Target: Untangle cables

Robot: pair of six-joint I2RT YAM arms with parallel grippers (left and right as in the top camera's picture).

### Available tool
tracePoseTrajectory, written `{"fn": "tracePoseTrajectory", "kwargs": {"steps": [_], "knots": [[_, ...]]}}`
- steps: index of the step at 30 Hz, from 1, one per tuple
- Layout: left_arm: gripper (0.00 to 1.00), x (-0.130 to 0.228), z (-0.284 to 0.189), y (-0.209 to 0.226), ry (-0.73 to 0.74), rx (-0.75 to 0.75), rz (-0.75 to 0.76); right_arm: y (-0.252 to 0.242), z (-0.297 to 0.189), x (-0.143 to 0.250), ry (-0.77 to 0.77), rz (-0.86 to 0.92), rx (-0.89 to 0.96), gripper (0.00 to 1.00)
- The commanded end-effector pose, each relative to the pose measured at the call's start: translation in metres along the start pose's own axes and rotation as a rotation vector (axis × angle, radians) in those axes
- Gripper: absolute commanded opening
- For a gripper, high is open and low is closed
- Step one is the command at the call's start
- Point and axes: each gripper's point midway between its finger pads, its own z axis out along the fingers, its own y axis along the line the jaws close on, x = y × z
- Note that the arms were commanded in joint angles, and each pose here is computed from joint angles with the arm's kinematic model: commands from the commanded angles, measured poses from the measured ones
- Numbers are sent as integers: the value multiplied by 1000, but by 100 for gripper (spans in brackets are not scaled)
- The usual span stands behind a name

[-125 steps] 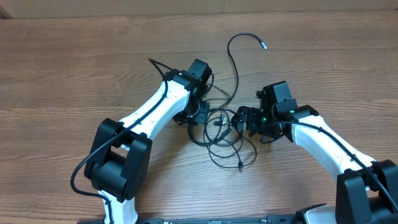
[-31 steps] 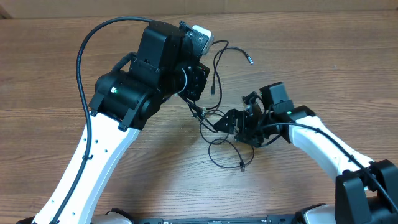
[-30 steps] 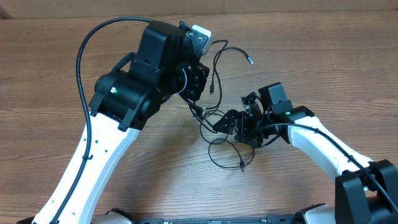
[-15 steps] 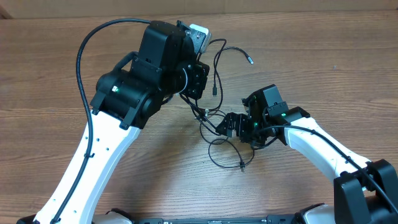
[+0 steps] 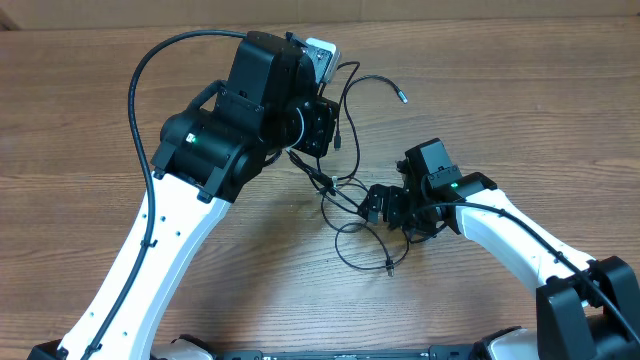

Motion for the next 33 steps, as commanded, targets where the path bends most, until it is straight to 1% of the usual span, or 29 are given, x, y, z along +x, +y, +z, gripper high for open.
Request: {"fn": "tracePoseTrajectory", "kwargs": {"steps": [1, 13, 18, 25, 33], "knots": [[4, -4, -1, -3, -13, 17, -15, -17, -1, -8, -49, -3, 104, 100], [4, -4, -1, -3, -14, 16, -14, -61, -4, -9, -106, 9, 322, 100], [4, -4, -1, -2, -13, 12, -15, -80, -10, -18, -166, 13, 421, 100], [4, -4, -1, -1, -15, 6, -14, -76, -11, -32, -217, 23, 381, 100], [4, -4, -1, -1, -14, 6, -15, -16, 3, -33, -163, -13, 58, 100]]}}
